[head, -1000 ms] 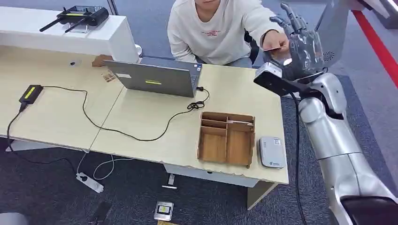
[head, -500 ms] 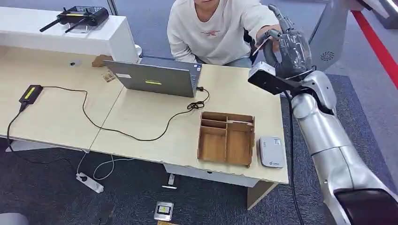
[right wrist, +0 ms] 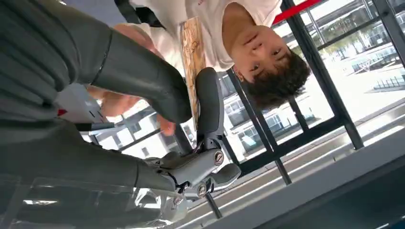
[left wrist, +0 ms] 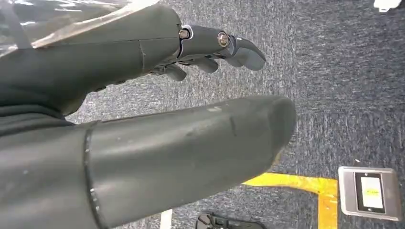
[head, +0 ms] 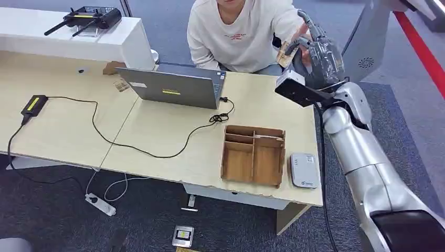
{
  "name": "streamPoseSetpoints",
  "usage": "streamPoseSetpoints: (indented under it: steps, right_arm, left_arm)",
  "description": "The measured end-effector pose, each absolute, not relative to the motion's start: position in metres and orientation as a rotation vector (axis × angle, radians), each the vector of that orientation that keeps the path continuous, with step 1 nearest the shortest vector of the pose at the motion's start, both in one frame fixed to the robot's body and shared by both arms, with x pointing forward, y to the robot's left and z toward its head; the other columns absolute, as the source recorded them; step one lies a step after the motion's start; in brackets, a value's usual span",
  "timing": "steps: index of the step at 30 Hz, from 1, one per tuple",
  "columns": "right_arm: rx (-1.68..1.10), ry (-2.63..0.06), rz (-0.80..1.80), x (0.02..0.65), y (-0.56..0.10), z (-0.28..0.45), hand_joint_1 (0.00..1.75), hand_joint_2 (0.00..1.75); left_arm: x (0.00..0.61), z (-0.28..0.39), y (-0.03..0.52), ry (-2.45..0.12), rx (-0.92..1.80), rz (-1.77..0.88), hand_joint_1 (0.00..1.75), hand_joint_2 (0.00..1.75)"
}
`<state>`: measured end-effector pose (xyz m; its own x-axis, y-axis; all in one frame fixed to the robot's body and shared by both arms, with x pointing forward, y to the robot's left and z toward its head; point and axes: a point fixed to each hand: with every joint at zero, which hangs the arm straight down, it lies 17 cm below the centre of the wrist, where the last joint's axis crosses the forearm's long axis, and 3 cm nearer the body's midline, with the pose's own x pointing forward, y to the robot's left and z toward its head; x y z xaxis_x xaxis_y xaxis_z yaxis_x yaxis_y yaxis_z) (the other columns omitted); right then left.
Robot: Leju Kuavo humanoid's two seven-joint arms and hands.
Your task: Pass the card to the sensor for recognition and then transmit it.
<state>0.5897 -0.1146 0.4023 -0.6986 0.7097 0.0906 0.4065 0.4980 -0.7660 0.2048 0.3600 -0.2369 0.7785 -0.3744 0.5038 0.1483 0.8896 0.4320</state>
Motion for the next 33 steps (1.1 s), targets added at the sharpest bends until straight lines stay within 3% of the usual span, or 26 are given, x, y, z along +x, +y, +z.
streamPoseSetpoints:
  steps: [11, 21, 33]
  right_arm:
    - [-0.733, -2.199, 0.998, 0.605, -0.142, 0.391, 1.75, 1.75]
    - [-0.767, -1.983, 1.051, 0.592, -0.207, 0.325, 1.75, 1.75]
    - [-0.755, -1.849, 1.146, 0.556, -0.232, 0.253, 1.75, 1.75]
  left_arm:
    - [0.19, -0.246, 0.356, -0.528, 0.364, -0.203, 0.0, 0.0]
    - [0.191, -0.246, 0.358, -0.478, 0.38, -0.157, 0.0, 0.0]
    - [0.2, -0.243, 0.358, -0.51, 0.377, -0.142, 0.0, 0.0]
